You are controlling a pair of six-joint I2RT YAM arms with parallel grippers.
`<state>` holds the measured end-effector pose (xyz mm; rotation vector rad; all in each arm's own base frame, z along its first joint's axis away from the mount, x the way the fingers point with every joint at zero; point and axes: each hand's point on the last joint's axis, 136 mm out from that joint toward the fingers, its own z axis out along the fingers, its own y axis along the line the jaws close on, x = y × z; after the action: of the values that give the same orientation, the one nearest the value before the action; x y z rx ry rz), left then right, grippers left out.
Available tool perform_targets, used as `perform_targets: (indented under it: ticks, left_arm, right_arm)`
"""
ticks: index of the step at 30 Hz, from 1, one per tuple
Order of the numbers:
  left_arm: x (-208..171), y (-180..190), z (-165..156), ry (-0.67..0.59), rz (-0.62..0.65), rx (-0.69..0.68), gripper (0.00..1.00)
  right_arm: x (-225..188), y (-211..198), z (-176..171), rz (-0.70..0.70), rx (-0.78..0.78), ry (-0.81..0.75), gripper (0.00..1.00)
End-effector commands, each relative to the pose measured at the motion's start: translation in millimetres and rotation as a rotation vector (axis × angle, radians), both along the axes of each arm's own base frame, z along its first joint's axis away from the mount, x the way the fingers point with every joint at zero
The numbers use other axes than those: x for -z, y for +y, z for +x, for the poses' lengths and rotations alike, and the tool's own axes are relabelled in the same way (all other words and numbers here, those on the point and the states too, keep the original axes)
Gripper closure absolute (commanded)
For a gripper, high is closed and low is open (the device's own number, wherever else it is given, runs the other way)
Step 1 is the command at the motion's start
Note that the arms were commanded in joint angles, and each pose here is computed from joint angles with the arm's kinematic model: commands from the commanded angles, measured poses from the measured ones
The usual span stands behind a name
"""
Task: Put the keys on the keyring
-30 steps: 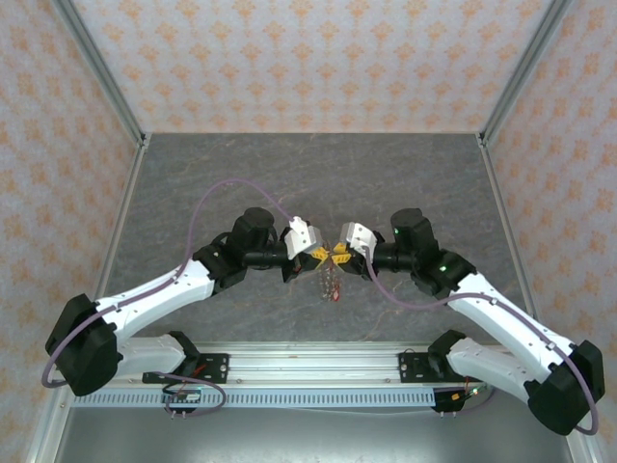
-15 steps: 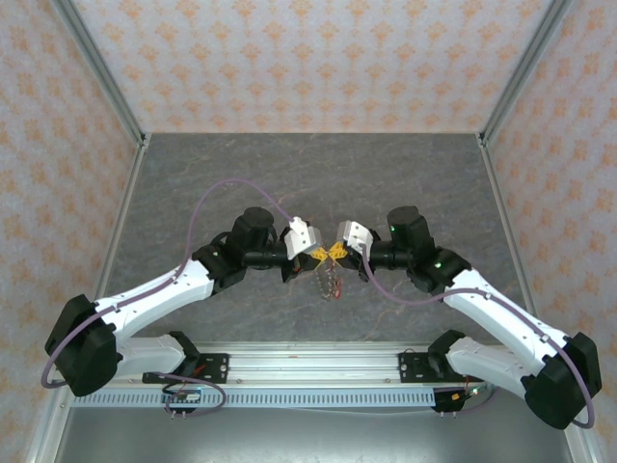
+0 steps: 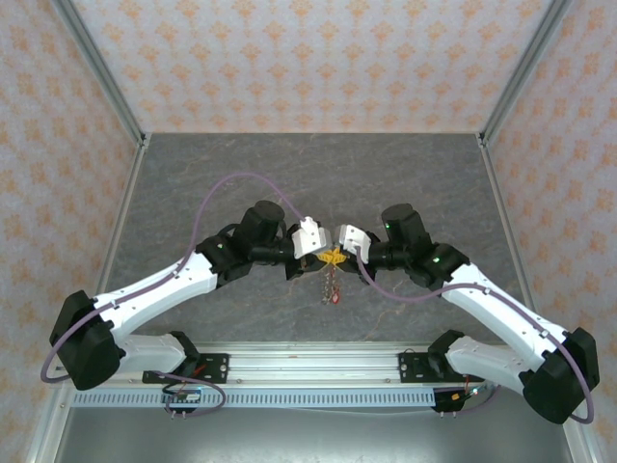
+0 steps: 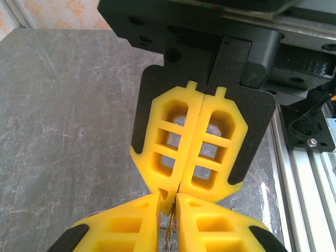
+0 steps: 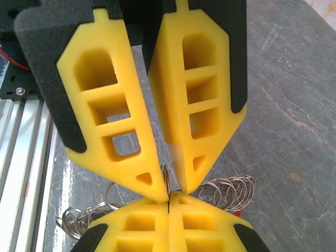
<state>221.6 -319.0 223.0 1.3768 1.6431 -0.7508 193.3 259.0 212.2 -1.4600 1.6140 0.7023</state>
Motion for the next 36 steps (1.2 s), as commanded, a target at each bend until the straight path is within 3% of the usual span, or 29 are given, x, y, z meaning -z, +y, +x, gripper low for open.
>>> perform_targets:
  ticks: [1, 7, 13, 20, 25, 36]
  left_arm:
    - [10, 7, 2, -0.017, 0.075, -0.013, 0.84]
    - [5, 13, 3, -0.064, 0.049, -0.048, 0.78]
    - [12, 16, -1, -0.024, 0.081, -0.03, 0.77]
    - [14, 10, 0, -0.004, 0.098, -0.002, 0.79]
    - [13, 9, 2, -0.016, 0.089, -0.002, 0.88]
    - [6, 12, 5, -0.051, 0.067, -0.033, 0.85]
  right_arm:
    - [-23, 5, 1, 0.036, -0.027, -0.076, 1.0]
    - [-23, 4, 2, 0.039, -0.016, -0.081, 1.0]
    - [-25, 6, 0, 0.059, -0.021, -0.079, 1.0]
    - [-27, 9, 2, 0.087, -0.015, -0.086, 1.0]
    - [-26, 10, 1, 0.089, -0.016, -0.076, 1.0]
    - [-12, 3, 3, 0.02, 0.003, -0.074, 1.0]
